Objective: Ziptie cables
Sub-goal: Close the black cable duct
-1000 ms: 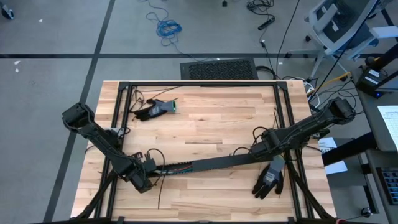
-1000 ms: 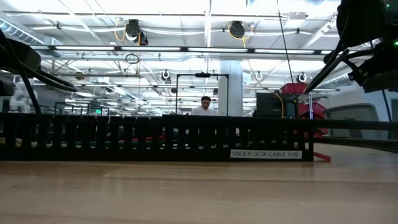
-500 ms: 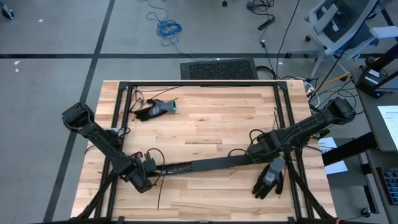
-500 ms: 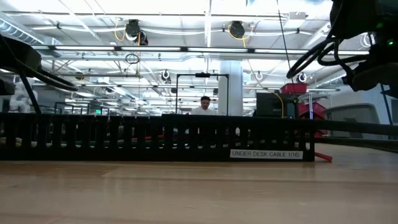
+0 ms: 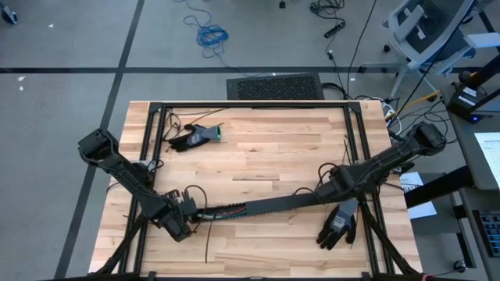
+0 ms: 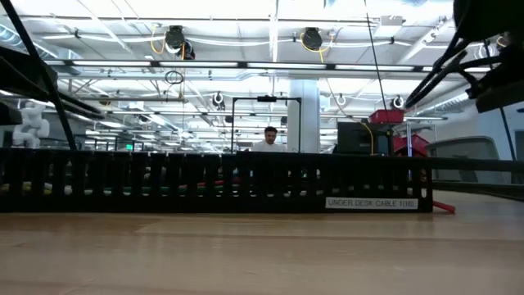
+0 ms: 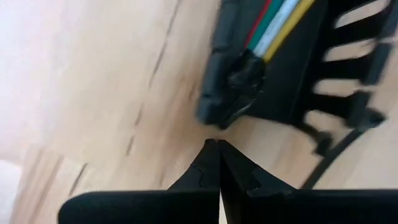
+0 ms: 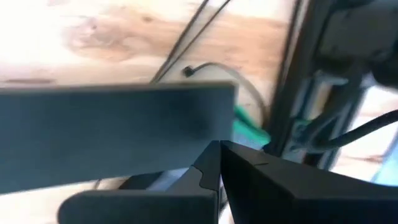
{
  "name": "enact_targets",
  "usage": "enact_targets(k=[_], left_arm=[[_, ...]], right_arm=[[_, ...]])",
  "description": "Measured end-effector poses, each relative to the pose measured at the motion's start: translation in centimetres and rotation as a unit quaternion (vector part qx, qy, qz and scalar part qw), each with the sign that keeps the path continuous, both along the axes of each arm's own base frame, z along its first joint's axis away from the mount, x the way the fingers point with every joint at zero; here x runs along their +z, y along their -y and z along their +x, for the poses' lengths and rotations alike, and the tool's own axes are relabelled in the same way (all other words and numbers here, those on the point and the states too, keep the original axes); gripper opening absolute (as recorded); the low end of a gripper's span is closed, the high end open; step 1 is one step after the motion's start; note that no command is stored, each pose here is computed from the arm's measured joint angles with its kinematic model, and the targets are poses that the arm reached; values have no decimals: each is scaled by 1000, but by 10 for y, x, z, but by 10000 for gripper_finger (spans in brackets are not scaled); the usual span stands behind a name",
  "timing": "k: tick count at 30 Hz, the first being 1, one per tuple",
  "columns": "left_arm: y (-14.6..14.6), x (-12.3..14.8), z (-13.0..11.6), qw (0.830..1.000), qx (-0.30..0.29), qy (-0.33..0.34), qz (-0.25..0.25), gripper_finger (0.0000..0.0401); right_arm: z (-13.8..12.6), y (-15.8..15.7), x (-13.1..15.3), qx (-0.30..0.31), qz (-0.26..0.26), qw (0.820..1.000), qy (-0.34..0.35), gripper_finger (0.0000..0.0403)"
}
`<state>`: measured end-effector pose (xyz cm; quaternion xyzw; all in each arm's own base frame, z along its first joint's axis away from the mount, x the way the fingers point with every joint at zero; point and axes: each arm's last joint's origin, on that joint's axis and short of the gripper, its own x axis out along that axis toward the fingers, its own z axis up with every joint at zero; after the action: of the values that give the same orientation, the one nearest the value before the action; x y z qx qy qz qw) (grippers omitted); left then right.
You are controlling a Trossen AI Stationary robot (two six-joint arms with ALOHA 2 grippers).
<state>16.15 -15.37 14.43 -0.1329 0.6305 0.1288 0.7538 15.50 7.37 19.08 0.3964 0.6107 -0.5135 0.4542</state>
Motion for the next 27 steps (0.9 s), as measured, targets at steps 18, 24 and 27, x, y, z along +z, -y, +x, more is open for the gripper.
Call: enact_targets(k=[18,24,27], left_arm=[[-3,-1,-6,999,-5,-24,25,0],[-3,-1,-6,999,-5,-24,25,0],[-3,-1,-6,999,-5,-23,25,0]], right_arm=[[-15,-18,-23,-96,-58,993,-42,0],[-21,-13,-30,-102,-96,988,-66,0],[-22,-12,-30,-96,-101,988,-69,0]])
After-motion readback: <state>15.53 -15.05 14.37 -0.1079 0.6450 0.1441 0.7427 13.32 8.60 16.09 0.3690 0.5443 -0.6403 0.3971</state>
